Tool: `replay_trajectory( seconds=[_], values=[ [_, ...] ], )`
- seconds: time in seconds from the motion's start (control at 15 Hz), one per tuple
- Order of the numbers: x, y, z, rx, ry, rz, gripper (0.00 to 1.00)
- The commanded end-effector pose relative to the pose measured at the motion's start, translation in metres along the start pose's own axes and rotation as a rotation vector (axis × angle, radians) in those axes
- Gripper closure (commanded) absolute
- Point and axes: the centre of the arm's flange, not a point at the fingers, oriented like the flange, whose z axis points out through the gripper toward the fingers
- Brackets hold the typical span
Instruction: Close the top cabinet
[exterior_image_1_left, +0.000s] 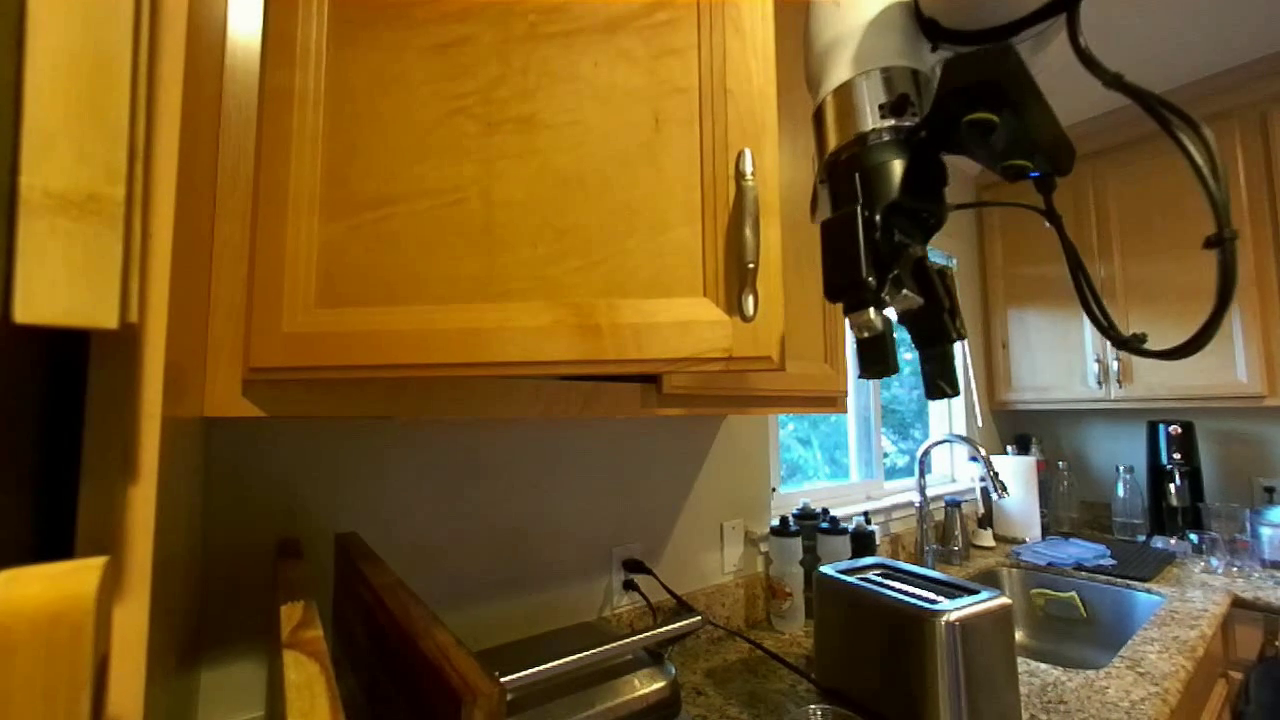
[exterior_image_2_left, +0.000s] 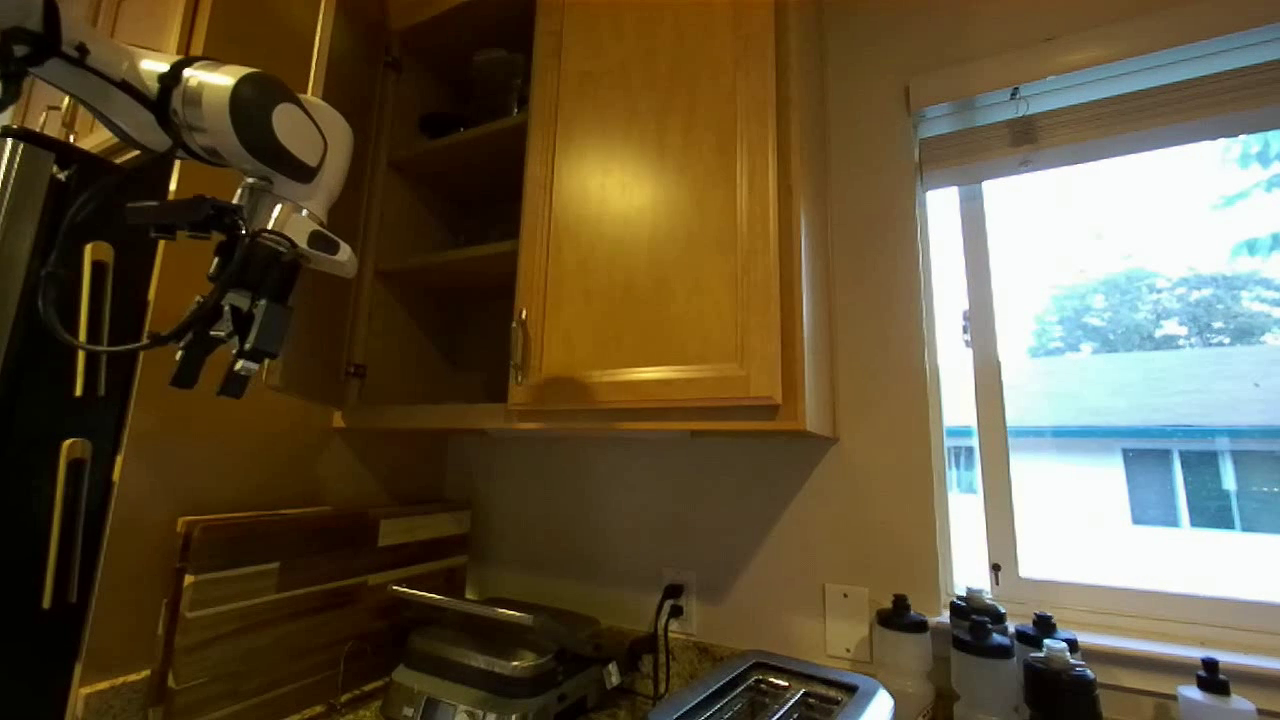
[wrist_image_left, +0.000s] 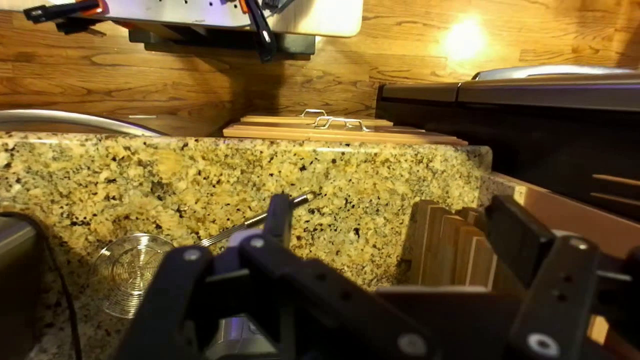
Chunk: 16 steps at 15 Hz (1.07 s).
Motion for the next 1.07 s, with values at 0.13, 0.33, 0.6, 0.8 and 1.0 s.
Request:
replay_trajectory(
  seconds=[0.13,0.33,0.6,0.8,1.0],
  values=[
    [-0.049,-0.059,0.016,-0.032,0.042,-0.141,0.00],
    [-0.040,-0.107,0.016,-0.074,0.070,-0.282,0.00],
    [-0.014,-0.141,0.006,-0.099,0.107,-0.402,0.00],
    [0.016,-0.138,-0.006,-0.105,0.121,-0.427,0.00],
    [0.045,-0.130,-0.018,-0.103,0.126,-0.434,0.00]
  ],
)
